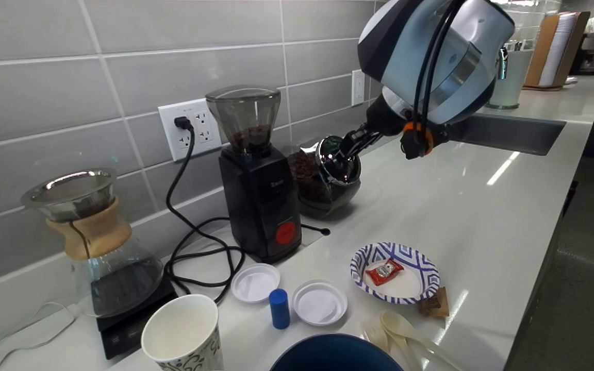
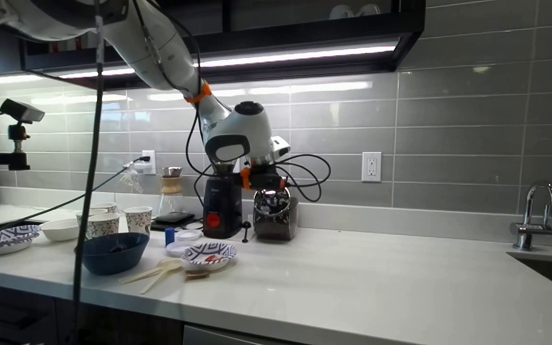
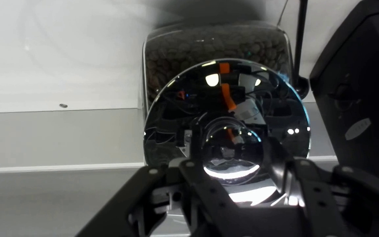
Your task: Remove the silver lid from the glass jar on the right and put it on the counter
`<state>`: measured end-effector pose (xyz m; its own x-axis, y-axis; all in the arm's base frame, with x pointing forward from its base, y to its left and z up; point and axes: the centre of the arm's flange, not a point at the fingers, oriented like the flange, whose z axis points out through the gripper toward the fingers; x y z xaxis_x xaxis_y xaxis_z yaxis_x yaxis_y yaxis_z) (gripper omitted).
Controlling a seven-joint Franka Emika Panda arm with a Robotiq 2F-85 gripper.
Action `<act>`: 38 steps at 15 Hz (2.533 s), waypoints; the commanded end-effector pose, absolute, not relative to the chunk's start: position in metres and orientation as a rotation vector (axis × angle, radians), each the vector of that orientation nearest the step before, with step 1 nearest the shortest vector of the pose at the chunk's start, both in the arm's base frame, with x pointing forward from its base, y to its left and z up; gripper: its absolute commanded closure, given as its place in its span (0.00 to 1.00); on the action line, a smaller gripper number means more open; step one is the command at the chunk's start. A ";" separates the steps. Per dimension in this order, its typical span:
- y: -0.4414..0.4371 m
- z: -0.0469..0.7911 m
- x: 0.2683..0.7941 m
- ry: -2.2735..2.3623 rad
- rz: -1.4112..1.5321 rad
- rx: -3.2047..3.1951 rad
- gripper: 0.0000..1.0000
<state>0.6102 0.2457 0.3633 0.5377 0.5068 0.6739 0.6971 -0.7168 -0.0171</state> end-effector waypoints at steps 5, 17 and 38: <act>0.247 0.355 0.622 -0.993 -0.976 -2.497 0.49; 0.245 0.363 0.615 -0.991 -0.977 -2.497 0.79; 0.201 0.425 0.578 -0.892 -0.839 -2.718 0.79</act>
